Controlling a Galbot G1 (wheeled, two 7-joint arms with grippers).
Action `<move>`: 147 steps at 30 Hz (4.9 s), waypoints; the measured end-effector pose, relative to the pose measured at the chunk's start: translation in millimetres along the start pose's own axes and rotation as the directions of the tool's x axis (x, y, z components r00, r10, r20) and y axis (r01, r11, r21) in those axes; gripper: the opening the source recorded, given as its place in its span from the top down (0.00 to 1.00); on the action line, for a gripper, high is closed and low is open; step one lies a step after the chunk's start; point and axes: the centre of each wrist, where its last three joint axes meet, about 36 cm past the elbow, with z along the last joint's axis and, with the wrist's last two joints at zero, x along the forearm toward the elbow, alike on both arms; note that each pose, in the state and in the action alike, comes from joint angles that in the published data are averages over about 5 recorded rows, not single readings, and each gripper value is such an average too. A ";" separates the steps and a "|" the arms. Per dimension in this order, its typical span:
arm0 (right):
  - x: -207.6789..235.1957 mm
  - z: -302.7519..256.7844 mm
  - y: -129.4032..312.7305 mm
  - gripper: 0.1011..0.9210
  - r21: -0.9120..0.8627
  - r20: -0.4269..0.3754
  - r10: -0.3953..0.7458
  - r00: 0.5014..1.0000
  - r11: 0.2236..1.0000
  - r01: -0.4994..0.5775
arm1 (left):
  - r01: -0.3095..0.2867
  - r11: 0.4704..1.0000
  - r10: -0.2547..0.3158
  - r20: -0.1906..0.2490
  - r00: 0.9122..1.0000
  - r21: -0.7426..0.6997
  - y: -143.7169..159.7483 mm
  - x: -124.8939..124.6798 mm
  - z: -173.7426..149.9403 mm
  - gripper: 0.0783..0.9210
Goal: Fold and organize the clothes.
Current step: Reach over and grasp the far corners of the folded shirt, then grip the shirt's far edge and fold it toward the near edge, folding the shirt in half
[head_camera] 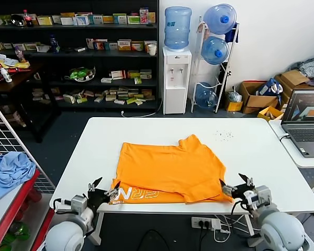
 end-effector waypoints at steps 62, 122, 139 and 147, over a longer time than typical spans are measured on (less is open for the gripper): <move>-219.9 -64.0 -12.2 0.96 -0.140 -0.106 -0.097 0.990 0.987 0.081 | 0.063 0.997 -0.056 -0.110 0.992 0.053 3.6 -230.5 -65.1 0.69; -241.7 -51.4 10.8 0.36 -0.133 -0.018 -0.145 0.989 0.981 0.142 | -0.018 1.000 0.018 0.017 1.000 -0.016 12.5 -121.1 -45.2 0.98; -252.5 -43.0 22.2 0.94 -0.062 -0.058 -0.143 0.988 0.988 0.139 | -0.016 1.000 0.017 0.029 0.999 -0.010 15.7 -110.9 -43.0 0.98; -219.5 -44.3 15.6 0.97 -0.024 -0.011 -0.114 0.993 0.993 0.114 | -0.016 1.000 0.016 0.055 0.998 -0.009 20.1 -99.5 -44.6 0.98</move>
